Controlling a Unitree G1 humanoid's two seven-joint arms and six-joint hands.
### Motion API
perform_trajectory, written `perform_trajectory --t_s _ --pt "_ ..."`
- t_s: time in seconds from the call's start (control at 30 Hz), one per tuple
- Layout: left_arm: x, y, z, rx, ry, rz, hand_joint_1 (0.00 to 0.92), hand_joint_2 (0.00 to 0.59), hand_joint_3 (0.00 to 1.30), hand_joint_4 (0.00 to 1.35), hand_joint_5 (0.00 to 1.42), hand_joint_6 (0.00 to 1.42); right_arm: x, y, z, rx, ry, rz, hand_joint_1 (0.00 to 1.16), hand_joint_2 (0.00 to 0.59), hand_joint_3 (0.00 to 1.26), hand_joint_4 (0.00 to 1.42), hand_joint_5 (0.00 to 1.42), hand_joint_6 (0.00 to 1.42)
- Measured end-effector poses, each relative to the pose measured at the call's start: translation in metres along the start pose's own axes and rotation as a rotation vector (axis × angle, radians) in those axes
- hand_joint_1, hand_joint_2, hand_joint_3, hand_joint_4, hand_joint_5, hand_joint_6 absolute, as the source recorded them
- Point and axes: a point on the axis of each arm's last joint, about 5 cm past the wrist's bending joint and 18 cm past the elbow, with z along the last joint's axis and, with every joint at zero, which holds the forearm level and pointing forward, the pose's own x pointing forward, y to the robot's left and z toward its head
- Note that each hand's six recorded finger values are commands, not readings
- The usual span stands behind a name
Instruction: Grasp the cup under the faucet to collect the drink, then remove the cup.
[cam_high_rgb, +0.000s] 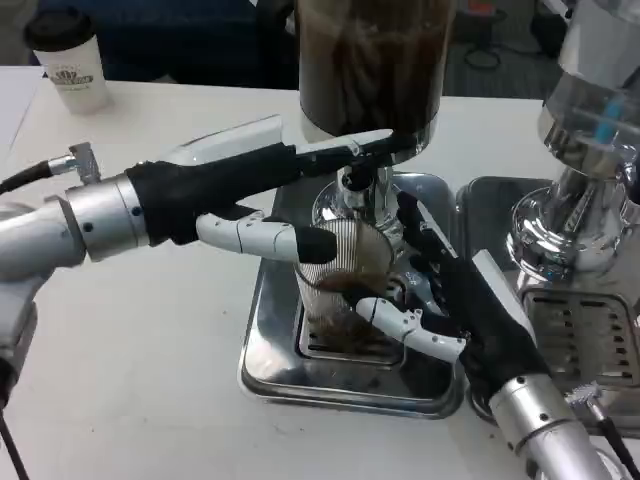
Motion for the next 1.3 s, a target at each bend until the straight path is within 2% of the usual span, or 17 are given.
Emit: perform_trajectory --t_s 0.27,0.5,0.7,1.3 --pt "-0.001 -0.0018 -0.0004 -0.004 0.001 0.006 0.0 0.009 0.05 0.0 0.0 0.0 0.0072 -0.0007 0.0015 -0.004 -0.007 0.013 0.69 0.222 0.0 0.0 0.0 0.02" --pt "-0.0012 -0.0019 -0.0003 -0.013 0.004 0.009 0.0 0.009 0.05 0.0 0.0 0.0 0.0075 0.0022 -0.0018 0.005 0.012 0.023 0.68 0.221 0.0 0.0 0.0 0.02" --pt "-0.0027 -0.0017 -0.001 -0.041 -0.003 0.019 0.0 0.009 0.05 0.0 0.0 0.0 0.0079 0.0051 -0.0012 0.006 0.009 0.035 0.69 0.225 0.0 0.0 0.0 0.03" --pt "-0.0054 -0.0051 -0.0077 -0.15 -0.041 0.077 0.0 0.01 0.04 0.0 0.0 0.0 0.0067 0.0063 -0.0018 0.007 0.012 0.039 0.69 0.226 0.0 0.0 0.0 0.03"
